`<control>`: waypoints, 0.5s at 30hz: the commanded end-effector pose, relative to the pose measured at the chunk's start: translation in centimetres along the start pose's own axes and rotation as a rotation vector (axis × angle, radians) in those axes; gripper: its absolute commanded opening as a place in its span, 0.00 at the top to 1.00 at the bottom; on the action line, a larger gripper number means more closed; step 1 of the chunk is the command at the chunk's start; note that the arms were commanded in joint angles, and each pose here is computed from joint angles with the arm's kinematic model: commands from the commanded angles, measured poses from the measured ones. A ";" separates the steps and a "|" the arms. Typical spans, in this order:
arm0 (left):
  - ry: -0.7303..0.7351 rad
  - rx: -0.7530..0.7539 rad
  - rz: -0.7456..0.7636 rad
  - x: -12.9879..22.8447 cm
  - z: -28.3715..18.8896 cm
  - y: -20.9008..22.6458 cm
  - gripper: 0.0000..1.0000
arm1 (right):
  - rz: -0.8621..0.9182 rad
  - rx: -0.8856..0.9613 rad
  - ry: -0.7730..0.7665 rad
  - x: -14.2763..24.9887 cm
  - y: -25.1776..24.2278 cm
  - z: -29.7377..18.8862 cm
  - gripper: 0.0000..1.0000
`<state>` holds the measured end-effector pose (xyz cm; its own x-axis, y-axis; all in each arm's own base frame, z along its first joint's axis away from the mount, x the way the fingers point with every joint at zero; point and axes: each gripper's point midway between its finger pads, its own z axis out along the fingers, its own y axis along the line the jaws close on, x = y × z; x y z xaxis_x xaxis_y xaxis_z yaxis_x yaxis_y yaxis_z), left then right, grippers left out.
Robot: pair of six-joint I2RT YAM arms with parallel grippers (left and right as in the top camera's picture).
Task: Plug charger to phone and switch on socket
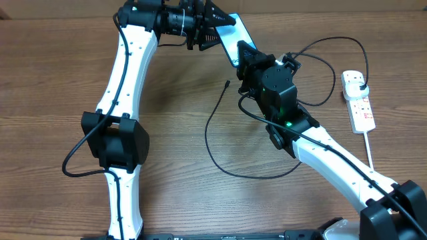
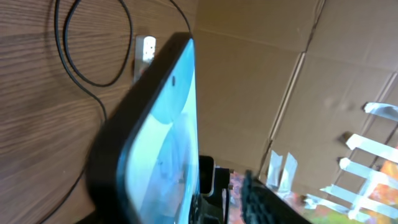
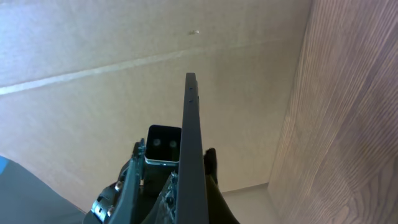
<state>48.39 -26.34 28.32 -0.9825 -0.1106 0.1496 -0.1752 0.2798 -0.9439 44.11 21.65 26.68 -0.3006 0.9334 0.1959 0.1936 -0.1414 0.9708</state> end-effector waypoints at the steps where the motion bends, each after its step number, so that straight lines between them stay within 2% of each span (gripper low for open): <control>1: -0.029 -0.013 0.057 1.2 0.2 -2.2 0.56 | 0.057 -0.057 0.021 0.8 2.3 0.1 0.96; 8: -0.049 -0.039 0.061 1.1 0.9 -1.9 0.61 | 0.098 -0.040 0.054 1.3 1.4 0.8 0.96; 15: -0.061 -0.048 0.061 0.9 0.8 -1.7 0.71 | 0.101 -0.039 0.057 1.4 1.4 0.8 0.96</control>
<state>48.49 -27.57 27.14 -0.9797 -0.1496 0.1333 -0.1777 0.3416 -0.9229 44.55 22.15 26.06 -0.2952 0.9124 0.2834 0.2209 -0.2234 0.9494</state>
